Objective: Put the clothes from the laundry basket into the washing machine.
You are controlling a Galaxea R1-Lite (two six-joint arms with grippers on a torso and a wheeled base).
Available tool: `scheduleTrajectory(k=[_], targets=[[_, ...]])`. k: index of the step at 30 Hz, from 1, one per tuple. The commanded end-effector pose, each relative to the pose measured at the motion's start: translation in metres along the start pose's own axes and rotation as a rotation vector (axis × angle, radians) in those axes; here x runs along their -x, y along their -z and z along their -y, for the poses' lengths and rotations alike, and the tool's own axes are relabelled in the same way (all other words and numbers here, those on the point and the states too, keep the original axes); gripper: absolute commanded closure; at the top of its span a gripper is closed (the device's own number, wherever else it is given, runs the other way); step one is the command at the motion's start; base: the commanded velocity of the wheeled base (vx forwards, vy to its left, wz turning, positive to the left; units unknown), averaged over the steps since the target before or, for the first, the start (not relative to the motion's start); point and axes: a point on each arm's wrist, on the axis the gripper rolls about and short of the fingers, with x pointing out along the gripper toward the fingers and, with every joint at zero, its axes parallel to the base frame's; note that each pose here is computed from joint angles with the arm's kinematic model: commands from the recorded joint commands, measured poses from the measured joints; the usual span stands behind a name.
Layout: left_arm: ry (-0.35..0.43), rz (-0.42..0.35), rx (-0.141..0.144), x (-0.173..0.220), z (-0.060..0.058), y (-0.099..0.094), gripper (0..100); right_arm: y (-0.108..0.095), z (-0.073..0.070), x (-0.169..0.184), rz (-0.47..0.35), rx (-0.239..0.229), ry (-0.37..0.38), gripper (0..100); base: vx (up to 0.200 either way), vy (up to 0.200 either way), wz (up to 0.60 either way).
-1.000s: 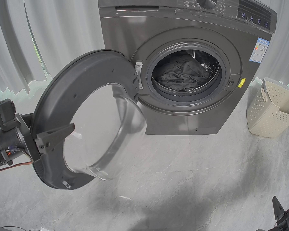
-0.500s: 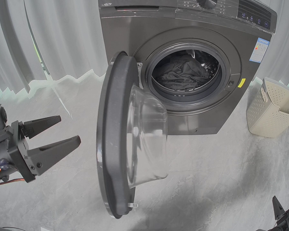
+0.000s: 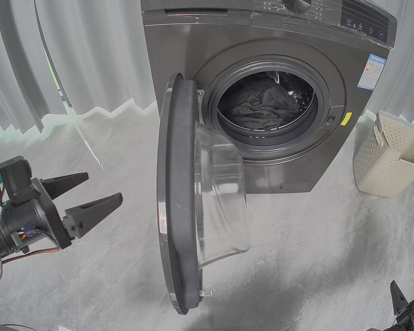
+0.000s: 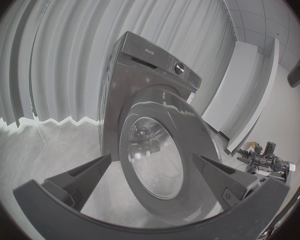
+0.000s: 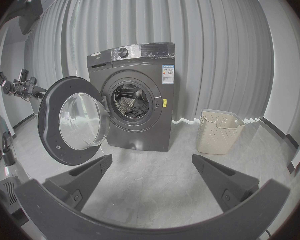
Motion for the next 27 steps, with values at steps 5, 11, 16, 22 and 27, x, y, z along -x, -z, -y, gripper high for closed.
scheduleTrajectory(k=[5, 11, 16, 22, 27], targets=[[0.039, -0.058, 0.0, -0.079, -0.002, 0.026, 0, 0.003, 0.0, 0.0, 0.006, 0.0, 0.0, 0, 0.0, 0.0, 0.0], [0.027, 0.04, -0.012, -0.125, 0.004, 0.028, 0, 0.003, 0.0, 0.0, 0.006, 0.002, 0.0, 0, 0.0, 0.0, 0.0], [0.025, 0.097, 0.003, -0.149, 0.004, 0.014, 0, 0.003, 0.0, 0.0, 0.006, 0.002, 0.0, 0, 0.0, 0.0, 0.0], [0.015, 0.166, 0.028, -0.18, 0.002, -0.002, 0, 0.003, 0.0, 0.0, 0.006, 0.003, 0.0, 0, 0.0, 0.0, 0.0], [0.001, 0.184, 0.03, -0.204, 0.0, -0.003, 0, 0.003, 0.0, 0.0, 0.006, 0.003, 0.001, 0, 0.0, 0.0, 0.0]])
